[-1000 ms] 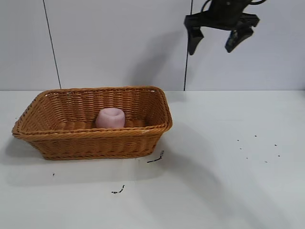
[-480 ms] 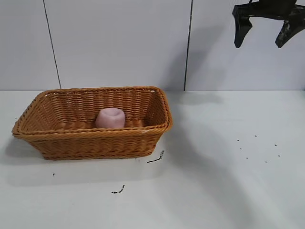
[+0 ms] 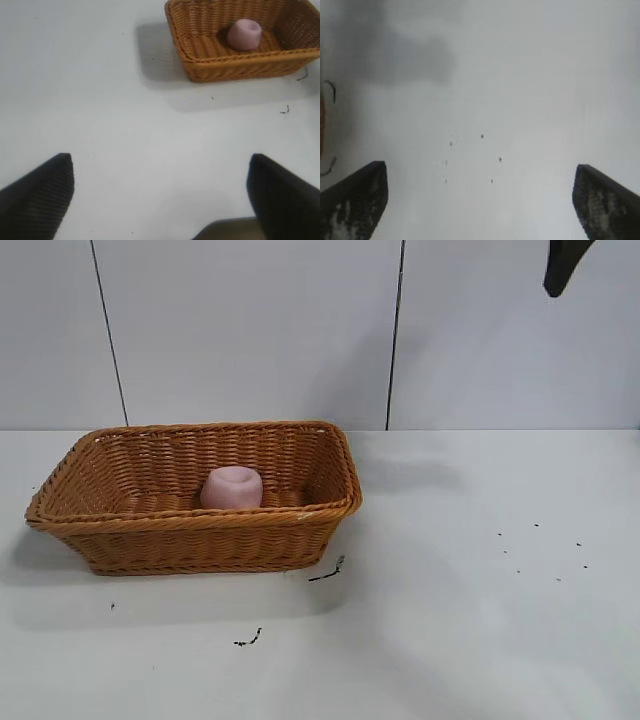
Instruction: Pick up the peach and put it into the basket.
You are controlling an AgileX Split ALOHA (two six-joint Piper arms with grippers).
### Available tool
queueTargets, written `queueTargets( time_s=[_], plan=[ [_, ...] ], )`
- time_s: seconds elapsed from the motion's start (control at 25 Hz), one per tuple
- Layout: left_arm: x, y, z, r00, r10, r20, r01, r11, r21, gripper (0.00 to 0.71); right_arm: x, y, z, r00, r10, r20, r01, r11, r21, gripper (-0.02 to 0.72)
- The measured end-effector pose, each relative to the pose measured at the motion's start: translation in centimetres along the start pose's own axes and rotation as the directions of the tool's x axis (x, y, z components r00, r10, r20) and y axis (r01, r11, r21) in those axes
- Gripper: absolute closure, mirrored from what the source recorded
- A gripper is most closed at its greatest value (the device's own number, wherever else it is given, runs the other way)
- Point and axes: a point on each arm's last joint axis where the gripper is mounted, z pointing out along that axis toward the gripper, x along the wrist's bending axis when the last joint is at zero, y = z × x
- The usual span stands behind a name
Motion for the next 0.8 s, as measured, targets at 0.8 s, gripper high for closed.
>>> queueTargets(
  time_s=[0.8],
  plan=[
    [0.0,0.0,0.0,1.000,0.000,0.000,0.000,1.000,0.000,0.018,1.6,-29.9,-5.8,1.000,-0.001,0.030,0.013,0.918,-0.395,0.015]
  ],
)
